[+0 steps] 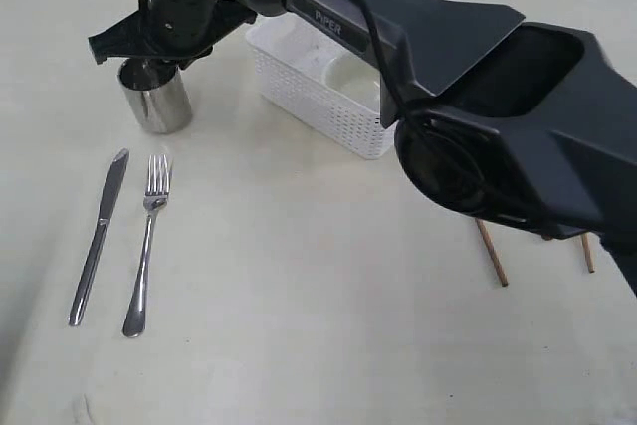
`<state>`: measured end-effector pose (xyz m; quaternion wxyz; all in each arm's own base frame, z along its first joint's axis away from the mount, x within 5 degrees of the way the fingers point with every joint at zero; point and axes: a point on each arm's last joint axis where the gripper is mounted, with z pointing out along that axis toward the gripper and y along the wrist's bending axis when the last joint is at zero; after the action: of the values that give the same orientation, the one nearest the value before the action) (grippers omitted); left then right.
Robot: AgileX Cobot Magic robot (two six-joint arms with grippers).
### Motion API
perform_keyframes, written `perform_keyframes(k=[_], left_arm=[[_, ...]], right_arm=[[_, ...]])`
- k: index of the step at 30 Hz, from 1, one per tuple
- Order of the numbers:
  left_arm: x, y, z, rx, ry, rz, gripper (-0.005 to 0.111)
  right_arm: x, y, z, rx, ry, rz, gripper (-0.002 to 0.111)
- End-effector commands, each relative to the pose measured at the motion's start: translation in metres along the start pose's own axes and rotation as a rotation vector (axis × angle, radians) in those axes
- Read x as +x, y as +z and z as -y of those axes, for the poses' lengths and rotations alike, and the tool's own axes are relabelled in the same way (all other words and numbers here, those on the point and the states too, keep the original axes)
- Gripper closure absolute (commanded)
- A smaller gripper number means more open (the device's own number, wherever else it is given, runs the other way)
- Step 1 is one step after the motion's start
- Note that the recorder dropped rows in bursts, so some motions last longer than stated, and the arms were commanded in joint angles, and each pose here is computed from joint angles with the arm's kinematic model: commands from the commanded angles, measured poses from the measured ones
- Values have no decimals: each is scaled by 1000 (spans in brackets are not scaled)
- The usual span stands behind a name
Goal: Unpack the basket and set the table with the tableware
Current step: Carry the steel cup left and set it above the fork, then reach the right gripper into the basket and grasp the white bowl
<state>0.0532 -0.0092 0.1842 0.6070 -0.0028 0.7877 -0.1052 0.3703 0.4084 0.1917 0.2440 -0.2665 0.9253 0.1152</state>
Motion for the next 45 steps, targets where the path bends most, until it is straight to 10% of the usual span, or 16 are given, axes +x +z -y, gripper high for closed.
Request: perform_keyframes(k=[1,16,22,31,45], left_arm=[[0,0,0,2,-3,10,107],[0,0,0,2,-3,10,107],[0,0,0,2,-3,10,107],[0,0,0,2,-3,10,107],[0,0,0,2,-3,10,107]], right_arm=[[-3,-2,4,16,10,22,80],[-30,-97,3,-5,-90,128,81],[-33,-163,21,154,-249,122,108],[-42,-209,109,259,-142,158,109],[13,-142,231,101,171,-99,109]])
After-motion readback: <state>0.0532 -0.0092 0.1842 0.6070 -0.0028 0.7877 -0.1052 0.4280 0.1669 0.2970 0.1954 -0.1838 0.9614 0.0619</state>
